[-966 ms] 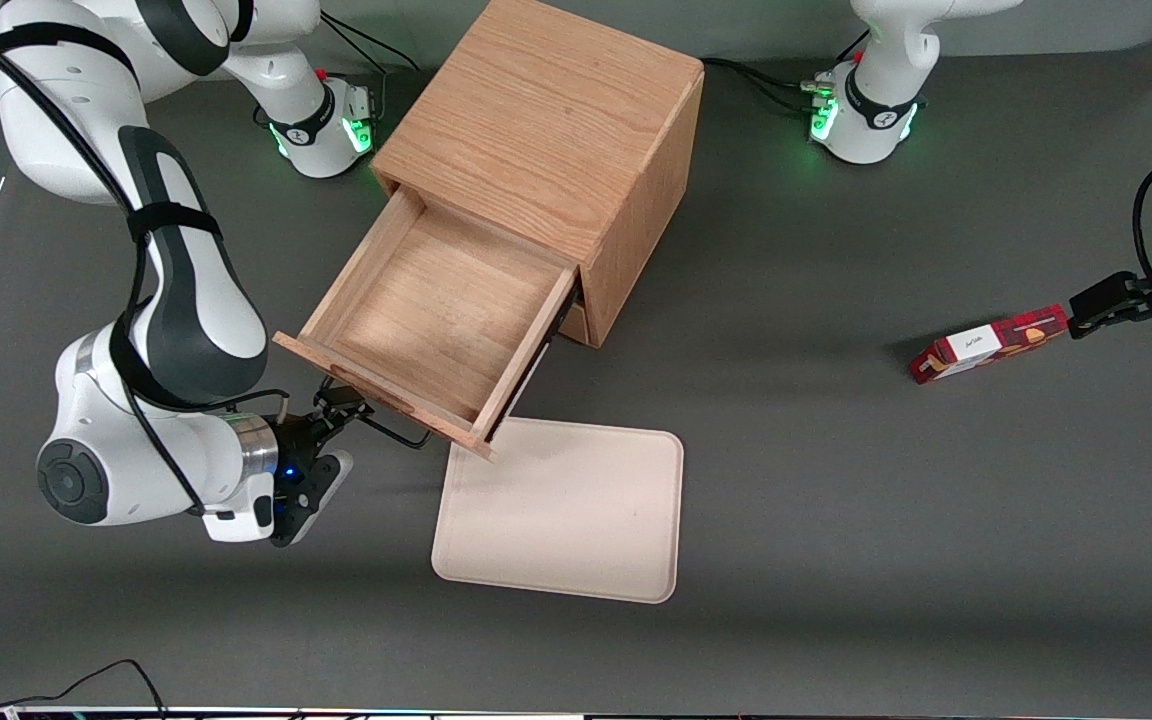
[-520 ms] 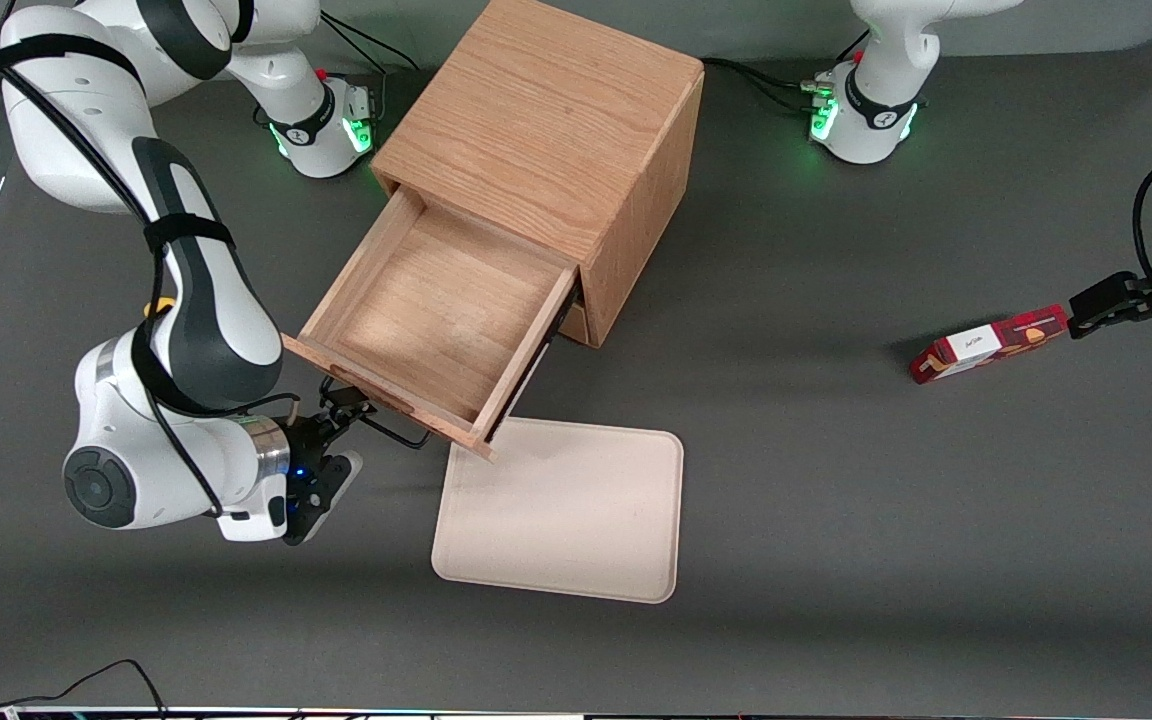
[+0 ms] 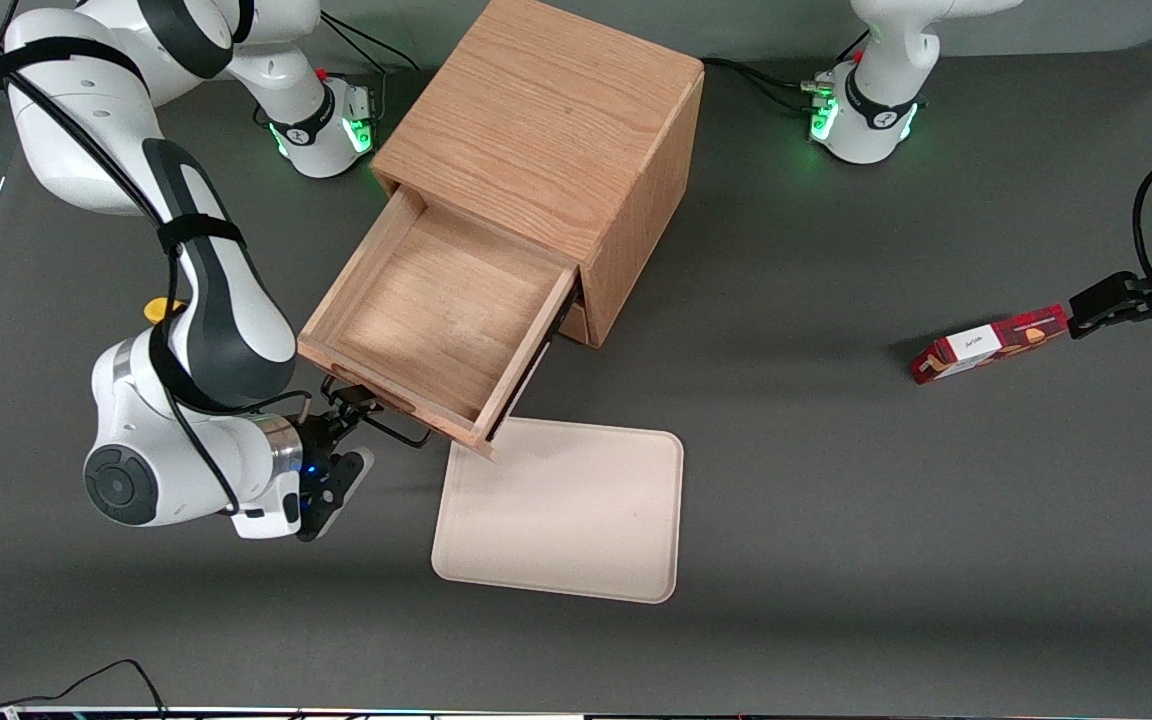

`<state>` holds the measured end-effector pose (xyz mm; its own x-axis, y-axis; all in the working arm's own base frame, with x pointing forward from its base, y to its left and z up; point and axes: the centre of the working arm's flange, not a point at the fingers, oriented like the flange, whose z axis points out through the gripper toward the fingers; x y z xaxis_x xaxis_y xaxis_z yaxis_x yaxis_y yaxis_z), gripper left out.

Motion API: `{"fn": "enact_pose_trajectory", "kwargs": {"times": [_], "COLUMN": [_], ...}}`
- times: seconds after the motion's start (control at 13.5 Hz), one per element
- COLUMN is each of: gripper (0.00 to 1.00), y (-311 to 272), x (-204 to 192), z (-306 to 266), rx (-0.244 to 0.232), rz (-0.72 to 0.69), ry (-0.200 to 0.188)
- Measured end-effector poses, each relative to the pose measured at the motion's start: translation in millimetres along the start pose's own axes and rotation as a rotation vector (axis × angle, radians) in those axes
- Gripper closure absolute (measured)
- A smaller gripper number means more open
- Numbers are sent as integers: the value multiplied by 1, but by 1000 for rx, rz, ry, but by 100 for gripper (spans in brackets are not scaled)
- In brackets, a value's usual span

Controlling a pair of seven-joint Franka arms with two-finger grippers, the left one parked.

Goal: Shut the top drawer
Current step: 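Push the drawer front with the right gripper into the cabinet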

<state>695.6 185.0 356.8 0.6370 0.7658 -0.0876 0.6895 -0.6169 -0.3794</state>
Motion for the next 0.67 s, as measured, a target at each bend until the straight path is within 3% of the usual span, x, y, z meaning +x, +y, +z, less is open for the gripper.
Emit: {"fn": "enact_pose_trajectory", "kwargs": {"times": [0.67], "gripper": [0], "y": [-17], "x": [3], "z": [13], "rx": [18], "rz": [-16], "ry": [-25]}}
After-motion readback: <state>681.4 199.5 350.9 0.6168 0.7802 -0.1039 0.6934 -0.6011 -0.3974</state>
